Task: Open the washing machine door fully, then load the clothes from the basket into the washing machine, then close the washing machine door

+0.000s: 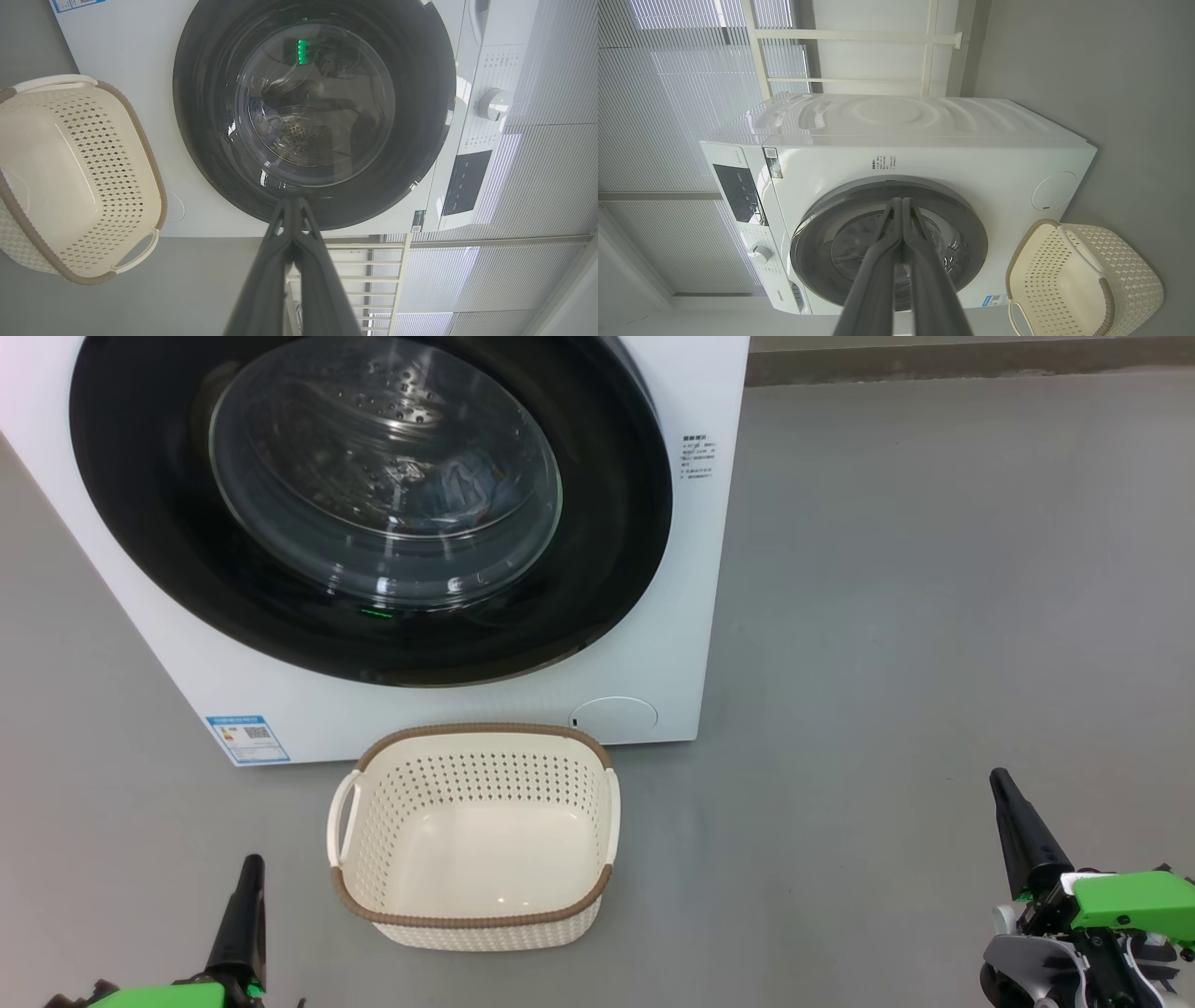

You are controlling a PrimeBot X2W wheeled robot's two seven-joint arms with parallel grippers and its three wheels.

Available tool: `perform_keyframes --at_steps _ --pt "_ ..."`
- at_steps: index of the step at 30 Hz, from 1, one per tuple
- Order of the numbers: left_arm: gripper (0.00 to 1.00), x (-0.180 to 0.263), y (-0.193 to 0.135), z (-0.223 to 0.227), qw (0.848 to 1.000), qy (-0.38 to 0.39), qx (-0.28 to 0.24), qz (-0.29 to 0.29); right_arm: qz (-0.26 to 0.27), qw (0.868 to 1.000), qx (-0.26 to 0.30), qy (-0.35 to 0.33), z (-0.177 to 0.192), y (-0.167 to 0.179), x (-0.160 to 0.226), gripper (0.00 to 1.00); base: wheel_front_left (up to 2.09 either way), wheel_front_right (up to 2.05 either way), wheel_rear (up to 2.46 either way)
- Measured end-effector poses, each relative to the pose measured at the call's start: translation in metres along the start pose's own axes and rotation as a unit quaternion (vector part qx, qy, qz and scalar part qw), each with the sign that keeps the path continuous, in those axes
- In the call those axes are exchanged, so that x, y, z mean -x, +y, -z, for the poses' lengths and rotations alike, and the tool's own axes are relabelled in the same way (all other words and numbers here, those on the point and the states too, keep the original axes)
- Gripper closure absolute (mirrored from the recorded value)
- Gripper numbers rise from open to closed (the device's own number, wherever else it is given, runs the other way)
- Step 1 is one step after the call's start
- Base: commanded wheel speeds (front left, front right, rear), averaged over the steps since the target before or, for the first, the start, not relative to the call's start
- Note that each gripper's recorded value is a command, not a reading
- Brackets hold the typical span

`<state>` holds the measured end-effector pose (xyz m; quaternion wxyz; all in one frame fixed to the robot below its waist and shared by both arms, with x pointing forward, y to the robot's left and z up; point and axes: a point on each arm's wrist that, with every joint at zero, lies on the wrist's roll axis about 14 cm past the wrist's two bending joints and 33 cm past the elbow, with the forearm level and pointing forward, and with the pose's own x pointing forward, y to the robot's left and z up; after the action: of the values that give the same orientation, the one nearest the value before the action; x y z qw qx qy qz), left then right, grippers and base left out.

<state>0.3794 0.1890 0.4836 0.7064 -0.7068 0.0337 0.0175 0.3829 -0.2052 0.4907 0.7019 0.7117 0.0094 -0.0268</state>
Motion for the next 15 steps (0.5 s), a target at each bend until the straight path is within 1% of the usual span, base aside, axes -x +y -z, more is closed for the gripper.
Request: perform_keyframes --at_steps 15 --pt "1.0 0.0 0.0 0.0 1.0 0.0 0.0 0.0 0.0 1.0 0.0 0.0 -0.0001 0.0 0.0 1.0 0.0 0.0 0.0"
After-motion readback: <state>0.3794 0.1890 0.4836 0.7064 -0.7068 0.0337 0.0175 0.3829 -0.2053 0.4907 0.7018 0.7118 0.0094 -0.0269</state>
